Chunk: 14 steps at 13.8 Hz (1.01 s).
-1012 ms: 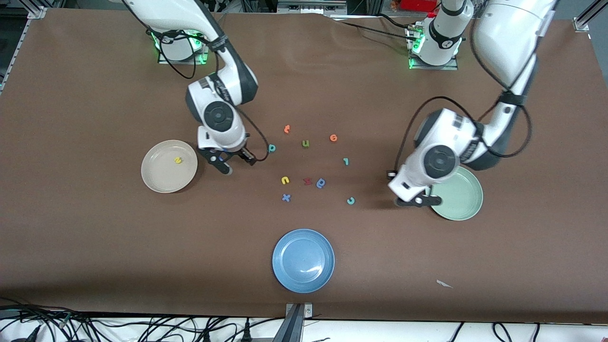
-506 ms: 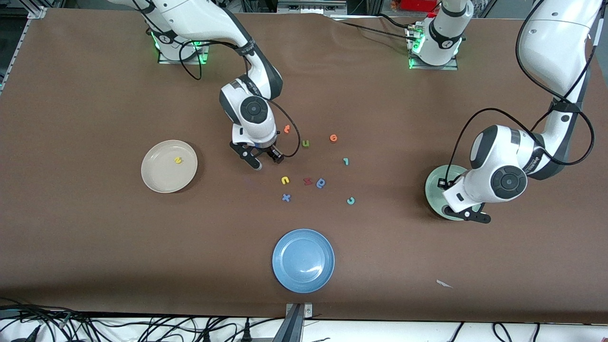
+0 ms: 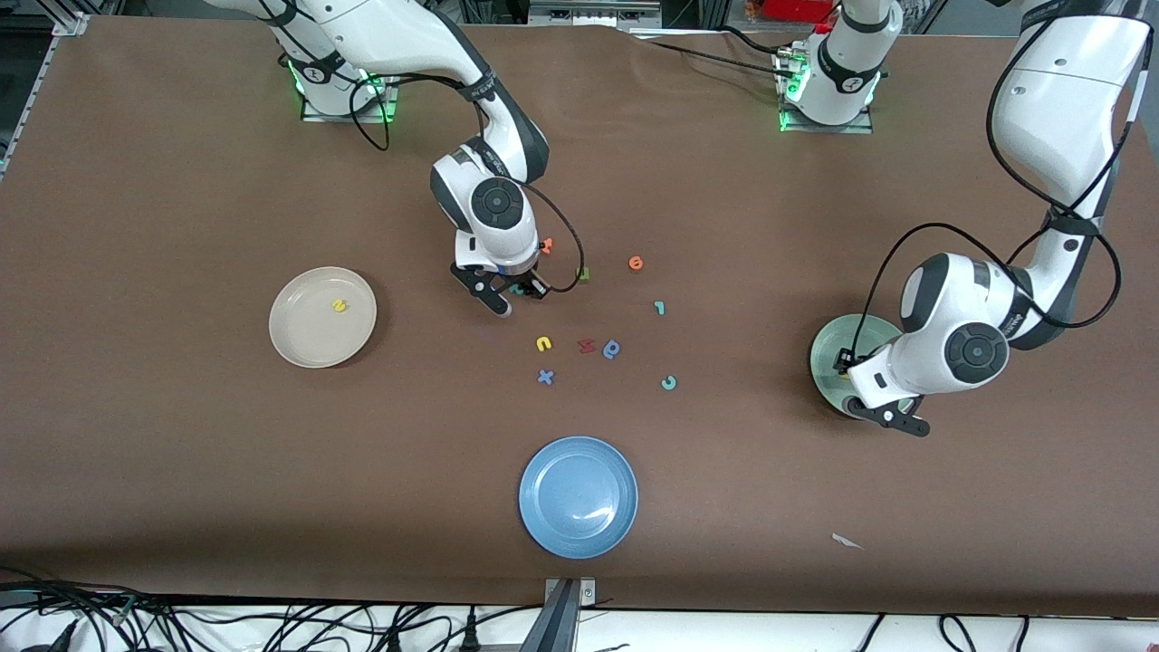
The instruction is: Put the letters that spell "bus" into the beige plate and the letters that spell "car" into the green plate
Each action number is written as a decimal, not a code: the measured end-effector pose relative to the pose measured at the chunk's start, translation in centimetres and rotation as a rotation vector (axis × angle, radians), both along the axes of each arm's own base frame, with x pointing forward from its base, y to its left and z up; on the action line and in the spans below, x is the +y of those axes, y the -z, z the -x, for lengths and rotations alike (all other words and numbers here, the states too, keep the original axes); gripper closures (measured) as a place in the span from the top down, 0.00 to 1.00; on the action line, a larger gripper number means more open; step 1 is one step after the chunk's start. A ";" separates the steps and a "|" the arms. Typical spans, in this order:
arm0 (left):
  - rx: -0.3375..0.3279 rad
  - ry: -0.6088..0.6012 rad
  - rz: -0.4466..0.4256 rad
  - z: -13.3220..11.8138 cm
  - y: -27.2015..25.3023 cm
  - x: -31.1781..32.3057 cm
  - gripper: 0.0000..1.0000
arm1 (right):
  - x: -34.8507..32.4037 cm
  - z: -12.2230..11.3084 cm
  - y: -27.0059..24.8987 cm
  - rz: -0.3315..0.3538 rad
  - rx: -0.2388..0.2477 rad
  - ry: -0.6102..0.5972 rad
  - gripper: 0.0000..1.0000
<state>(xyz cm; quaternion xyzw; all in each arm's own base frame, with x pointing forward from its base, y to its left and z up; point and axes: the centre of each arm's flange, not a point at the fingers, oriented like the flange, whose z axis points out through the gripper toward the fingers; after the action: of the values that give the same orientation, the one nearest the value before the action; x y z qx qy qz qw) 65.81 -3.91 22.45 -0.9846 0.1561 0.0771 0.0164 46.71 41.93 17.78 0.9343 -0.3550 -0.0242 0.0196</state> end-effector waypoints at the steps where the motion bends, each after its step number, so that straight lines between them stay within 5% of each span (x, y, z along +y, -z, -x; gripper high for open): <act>1: -0.016 -0.045 0.011 -0.3 -1.0 -0.7 0.81 | 0.0 0.0 0.0 0.001 0.001 0.000 0.27; 3: -0.024 -0.147 0.050 -0.1 -2.1 -4.6 0.99 | -0.6 -0.4 -0.3 0.021 0.018 0.003 0.27; 10: -0.014 -0.399 0.116 5.4 -1.4 -20.2 1.00 | -16.4 -8.6 -7.0 0.156 0.143 -0.160 0.27; 14: -0.032 -0.503 0.063 10.0 0.5 -26.9 0.98 | -28.0 -10.2 -7.0 0.174 0.215 -0.276 0.27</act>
<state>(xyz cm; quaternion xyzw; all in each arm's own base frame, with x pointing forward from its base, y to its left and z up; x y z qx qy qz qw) 55.81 -30.84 21.92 -0.9936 -0.0920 0.0581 -0.0315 56.88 13.91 24.77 0.9610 -0.2200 -0.0903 0.1412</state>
